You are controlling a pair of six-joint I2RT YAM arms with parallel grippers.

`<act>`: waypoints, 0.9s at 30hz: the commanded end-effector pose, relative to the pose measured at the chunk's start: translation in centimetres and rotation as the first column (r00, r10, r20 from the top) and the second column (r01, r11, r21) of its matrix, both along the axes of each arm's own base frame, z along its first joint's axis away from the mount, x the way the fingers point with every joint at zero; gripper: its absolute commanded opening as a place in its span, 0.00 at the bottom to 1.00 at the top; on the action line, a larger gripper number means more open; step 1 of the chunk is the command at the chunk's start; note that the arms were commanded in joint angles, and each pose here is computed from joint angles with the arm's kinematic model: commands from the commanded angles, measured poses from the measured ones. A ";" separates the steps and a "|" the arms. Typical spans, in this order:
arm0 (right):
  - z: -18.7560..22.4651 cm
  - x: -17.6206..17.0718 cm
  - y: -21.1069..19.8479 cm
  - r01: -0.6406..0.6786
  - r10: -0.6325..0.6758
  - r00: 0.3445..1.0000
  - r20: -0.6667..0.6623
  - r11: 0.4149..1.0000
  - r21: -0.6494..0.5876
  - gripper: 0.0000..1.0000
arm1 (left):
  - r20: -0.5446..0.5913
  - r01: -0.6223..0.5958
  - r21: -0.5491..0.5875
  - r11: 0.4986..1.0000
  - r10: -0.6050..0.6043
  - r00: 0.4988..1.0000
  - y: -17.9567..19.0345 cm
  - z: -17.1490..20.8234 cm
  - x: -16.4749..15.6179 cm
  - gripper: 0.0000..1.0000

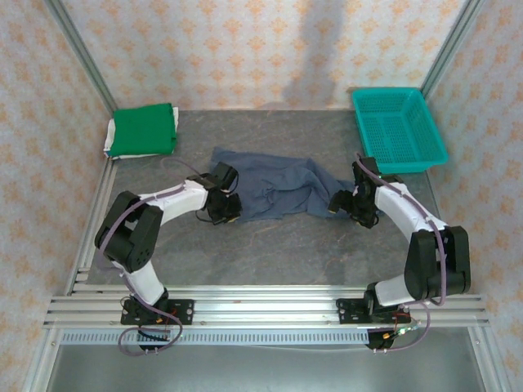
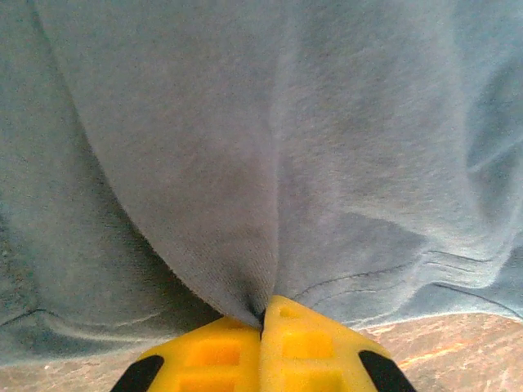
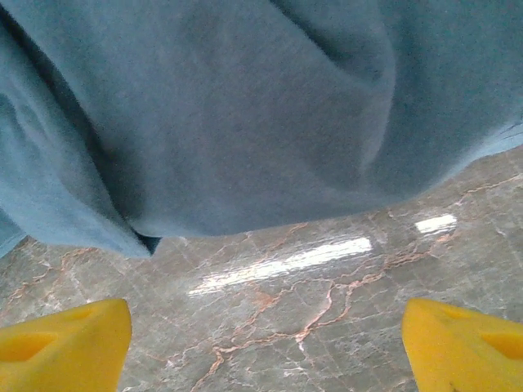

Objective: Fold and stack the t-shirts

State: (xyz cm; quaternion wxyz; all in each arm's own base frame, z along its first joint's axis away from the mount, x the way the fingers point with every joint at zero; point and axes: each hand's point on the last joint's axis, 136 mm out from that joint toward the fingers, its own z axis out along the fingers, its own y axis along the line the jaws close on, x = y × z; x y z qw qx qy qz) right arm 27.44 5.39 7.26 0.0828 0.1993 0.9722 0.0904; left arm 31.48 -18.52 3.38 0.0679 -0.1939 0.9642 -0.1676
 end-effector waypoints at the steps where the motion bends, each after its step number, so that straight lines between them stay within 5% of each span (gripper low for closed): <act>1: -0.3 -0.6 -1.6 0.051 -0.051 0.999 0.001 0.997 -0.053 0.86 | 0.086 0.030 -0.019 0.999 -0.028 0.996 -0.7 3.1 1.1 0.00; 13: 1.2 5.0 3.0 0.000 -0.039 0.988 0.152 0.969 0.246 0.79 | 0.344 0.015 -0.017 1.000 -0.008 0.939 1.6 14.6 1.3 0.00; 21: -0.6 4.0 5.0 -0.075 0.049 0.991 0.122 0.974 0.215 0.74 | 0.386 0.005 -0.040 0.999 0.011 0.923 2.0 16.5 1.3 0.00; 27: -2.4 4.8 4.7 -0.071 0.052 0.992 0.112 0.983 0.169 0.57 | 0.393 0.010 -0.038 0.999 0.006 0.919 2.2 16.7 1.1 0.00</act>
